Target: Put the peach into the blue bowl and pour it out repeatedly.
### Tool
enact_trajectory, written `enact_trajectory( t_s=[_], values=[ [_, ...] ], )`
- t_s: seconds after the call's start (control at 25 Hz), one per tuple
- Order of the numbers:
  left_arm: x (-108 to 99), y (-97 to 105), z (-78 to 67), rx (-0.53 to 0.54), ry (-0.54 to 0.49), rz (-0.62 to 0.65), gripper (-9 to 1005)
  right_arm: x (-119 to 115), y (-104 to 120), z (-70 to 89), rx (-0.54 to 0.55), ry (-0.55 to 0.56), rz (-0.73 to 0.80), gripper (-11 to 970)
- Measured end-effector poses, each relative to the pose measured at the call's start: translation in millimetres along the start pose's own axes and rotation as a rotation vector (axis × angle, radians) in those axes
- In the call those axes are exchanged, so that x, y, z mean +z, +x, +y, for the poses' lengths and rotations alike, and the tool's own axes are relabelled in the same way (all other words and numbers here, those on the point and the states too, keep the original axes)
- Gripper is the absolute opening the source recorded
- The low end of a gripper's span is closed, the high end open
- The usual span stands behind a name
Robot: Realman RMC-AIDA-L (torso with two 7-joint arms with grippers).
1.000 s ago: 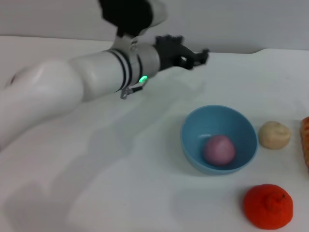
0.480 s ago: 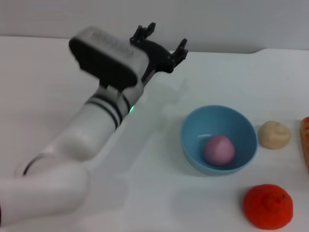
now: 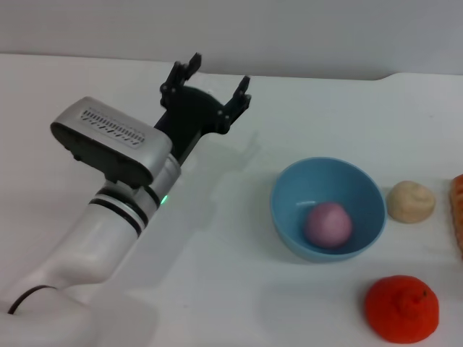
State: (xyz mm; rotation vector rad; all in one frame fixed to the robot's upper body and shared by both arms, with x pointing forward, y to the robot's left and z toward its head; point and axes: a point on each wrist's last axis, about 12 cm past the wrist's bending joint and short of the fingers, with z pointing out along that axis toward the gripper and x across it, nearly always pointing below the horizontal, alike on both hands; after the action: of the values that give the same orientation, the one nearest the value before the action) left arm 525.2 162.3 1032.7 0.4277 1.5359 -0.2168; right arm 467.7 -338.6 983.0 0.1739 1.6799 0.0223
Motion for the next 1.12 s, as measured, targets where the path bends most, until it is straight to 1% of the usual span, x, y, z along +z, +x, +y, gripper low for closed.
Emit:
enact_trajectory(
  t_s=[0.08, 0.2, 0.32, 0.44, 0.56, 0.88, 1.12],
  values=[
    [-1.7, 5.4, 3.7, -0.038, -0.005, 0.026, 809, -1.4, 1.9, 2.1, 0.005, -0.006, 0.008, 684],
    [-4.3, 10.3, 3.7, -0.056, -0.004, 0.053, 805, -3.6, 3.9, 4.4, -0.001, -0.025, 0.018, 684],
    [-6.9, 13.9, 1.2, -0.062, 0.004, 0.077, 799, -6.3, 2.9, 6.5, -0.023, -0.041, -0.002, 684],
    [-11.6, 13.6, -2.0, -0.074, 0.005, 0.064, 801, -4.7, 2.2, 12.1, -0.083, -0.088, -0.004, 684],
    [-14.3, 12.0, -7.2, -0.087, 0.014, 0.051, 803, -2.8, 1.3, 15.2, -0.115, -0.126, -0.004, 684],
    [-14.2, 19.8, -10.1, -0.086, 0.038, 0.121, 806, -2.3, 1.3, 15.1, -0.132, -0.128, -0.002, 684],
    [-15.8, 21.5, -12.9, -0.091, 0.047, 0.137, 806, -3.4, 2.1, 13.0, -0.133, -0.115, 0.001, 684]
  ],
)
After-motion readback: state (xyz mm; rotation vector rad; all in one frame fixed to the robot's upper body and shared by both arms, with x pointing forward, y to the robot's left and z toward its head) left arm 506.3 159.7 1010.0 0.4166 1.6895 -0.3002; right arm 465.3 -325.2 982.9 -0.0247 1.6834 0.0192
